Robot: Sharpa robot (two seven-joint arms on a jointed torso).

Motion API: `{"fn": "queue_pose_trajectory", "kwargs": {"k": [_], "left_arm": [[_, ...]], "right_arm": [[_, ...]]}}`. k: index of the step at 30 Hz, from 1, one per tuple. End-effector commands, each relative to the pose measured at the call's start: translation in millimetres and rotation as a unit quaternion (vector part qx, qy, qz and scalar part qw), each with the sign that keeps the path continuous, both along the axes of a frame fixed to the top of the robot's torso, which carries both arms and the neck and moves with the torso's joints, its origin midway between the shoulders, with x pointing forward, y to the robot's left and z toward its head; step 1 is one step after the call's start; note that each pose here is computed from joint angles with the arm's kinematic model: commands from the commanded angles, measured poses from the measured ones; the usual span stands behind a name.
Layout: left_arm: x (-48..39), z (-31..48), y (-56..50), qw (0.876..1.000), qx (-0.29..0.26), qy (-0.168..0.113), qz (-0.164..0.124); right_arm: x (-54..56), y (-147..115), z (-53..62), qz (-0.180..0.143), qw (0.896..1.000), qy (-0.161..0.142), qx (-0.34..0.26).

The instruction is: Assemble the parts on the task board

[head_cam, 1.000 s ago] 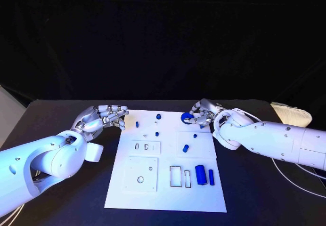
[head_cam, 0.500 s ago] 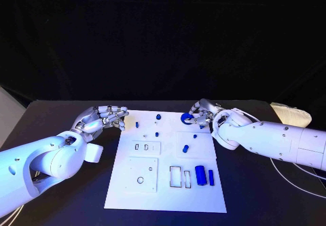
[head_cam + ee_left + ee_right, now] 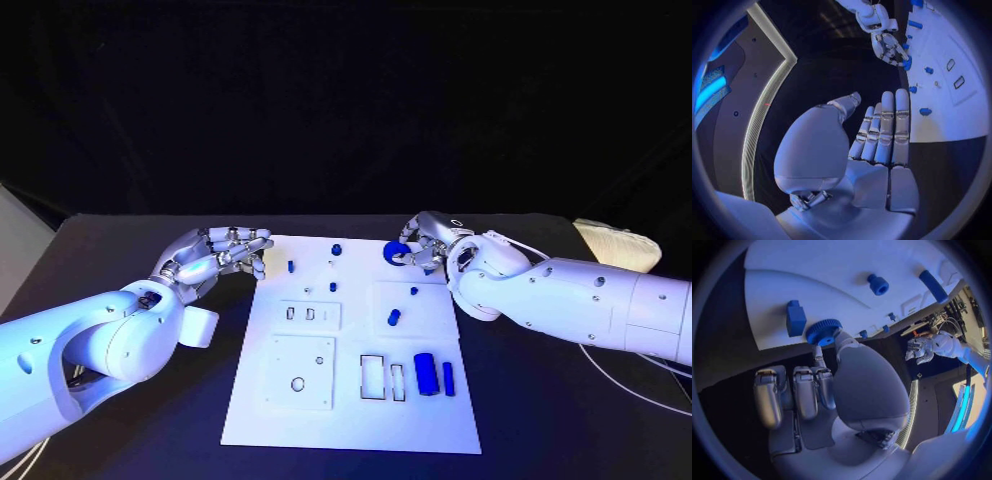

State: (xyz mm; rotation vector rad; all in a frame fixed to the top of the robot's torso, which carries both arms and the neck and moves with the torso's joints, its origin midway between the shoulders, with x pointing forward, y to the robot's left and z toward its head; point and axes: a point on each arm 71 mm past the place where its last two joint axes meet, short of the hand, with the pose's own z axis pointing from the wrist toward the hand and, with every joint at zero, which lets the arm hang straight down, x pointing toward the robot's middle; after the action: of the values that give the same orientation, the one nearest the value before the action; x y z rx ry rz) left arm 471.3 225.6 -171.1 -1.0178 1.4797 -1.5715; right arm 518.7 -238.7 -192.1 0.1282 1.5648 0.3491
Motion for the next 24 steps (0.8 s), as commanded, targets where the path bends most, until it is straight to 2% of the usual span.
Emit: {"fn": "queue_pose_trajectory", "kwargs": {"k": [1, 9, 14, 20, 24], "left_arm": [[-0.8, 1.1, -2.5, 1.000, -0.004, -0.001, -0.011], [-0.6, 0.9, -3.0, 1.000, -0.004, 0.000, -0.012], [-0.5, 0.8, -2.8, 1.000, -0.003, 0.000, -0.011], [-0.6, 0.8, -3.6, 1.000, -0.004, 0.000, -0.012], [-0.8, 0.8, -3.8, 1.000, -0.004, 0.001, -0.013]], "right_arm": [[-1.5, -0.7, -3.1, -0.007, 1.000, -0.002, -0.028], [-7.9, 5.6, 0.3, -0.001, 1.000, -0.013, -0.017], [-14.5, 14.0, 6.2, 0.013, 1.000, -0.023, -0.007], [-24.1, 35.2, 18.0, 0.049, 0.998, -0.043, -0.002], [-29.0, 54.1, 21.5, 0.078, 0.996, -0.050, -0.004]]}}
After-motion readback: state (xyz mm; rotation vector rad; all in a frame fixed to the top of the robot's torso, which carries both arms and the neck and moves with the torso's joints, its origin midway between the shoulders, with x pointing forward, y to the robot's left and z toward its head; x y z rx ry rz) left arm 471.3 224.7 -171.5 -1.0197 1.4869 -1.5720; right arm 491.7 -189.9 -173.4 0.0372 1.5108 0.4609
